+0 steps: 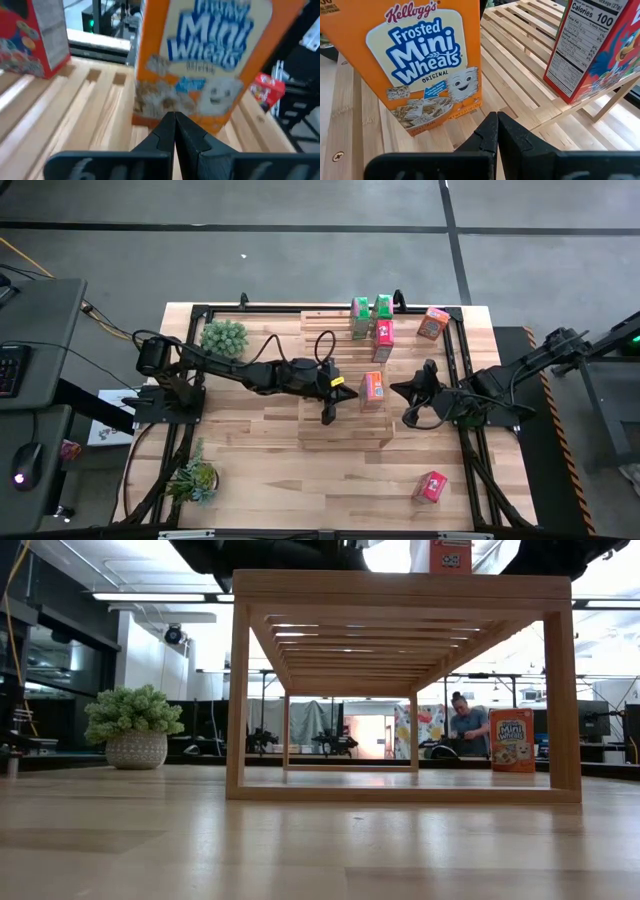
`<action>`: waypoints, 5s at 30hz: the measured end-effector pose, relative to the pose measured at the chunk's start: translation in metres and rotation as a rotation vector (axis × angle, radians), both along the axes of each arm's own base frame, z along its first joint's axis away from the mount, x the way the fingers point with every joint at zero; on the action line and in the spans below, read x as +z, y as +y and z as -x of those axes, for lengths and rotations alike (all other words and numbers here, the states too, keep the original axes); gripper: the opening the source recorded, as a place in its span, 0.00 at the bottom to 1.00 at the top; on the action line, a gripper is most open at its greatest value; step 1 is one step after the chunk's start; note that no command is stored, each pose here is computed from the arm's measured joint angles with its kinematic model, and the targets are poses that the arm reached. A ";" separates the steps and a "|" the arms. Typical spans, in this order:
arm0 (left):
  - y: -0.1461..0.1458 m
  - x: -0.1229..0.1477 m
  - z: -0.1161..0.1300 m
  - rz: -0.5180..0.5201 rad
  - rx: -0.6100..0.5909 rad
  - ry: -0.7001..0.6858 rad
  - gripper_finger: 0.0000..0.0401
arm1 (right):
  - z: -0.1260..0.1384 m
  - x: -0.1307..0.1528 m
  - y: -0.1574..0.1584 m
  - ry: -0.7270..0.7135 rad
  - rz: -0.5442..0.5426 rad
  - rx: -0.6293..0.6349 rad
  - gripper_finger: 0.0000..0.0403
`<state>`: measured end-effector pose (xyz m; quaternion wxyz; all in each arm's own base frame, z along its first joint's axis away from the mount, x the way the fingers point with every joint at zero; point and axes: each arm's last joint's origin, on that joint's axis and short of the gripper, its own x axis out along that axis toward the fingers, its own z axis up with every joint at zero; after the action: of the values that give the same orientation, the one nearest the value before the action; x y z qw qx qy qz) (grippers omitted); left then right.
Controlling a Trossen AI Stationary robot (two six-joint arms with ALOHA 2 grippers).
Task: Stack cereal on shelf
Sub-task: Put the left orange cereal box on the shelf, then put the orange cereal box on the shelf aligned with the other orange cereal box
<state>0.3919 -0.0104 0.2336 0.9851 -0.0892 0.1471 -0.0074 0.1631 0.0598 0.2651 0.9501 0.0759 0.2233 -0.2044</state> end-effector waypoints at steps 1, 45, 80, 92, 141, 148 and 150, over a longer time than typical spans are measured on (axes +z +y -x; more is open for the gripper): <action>0.001 0.001 0.000 0.004 0.002 -0.012 0.00 | 0.000 0.000 0.000 -0.003 0.000 -0.002 0.00; 0.007 -0.004 -0.007 0.081 -0.007 -0.055 0.00 | -0.005 0.008 0.002 -0.077 0.026 0.005 0.00; 0.020 0.010 0.207 -0.114 0.259 -0.442 0.00 | -0.005 0.008 0.002 -0.077 0.028 0.002 0.00; 0.020 0.011 0.211 -0.147 0.249 -0.449 0.00 | -0.005 0.008 0.001 -0.083 0.036 -0.016 0.00; 0.020 0.012 0.211 -0.188 0.247 -0.453 0.00 | 0.030 0.007 -0.231 0.754 -0.183 -0.824 0.71; 0.020 0.012 0.211 -0.180 0.247 -0.454 0.00 | 0.015 -0.012 -0.241 0.741 -0.195 -0.866 0.71; 0.020 0.013 0.211 -0.180 0.247 -0.455 0.00 | 0.012 -0.016 -0.245 0.743 -0.189 -0.890 0.71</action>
<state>0.1811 0.0094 0.2462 0.9902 -0.0147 -0.0898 0.1061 0.1512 -0.1854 0.2489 0.6202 0.1698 0.5051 -0.5757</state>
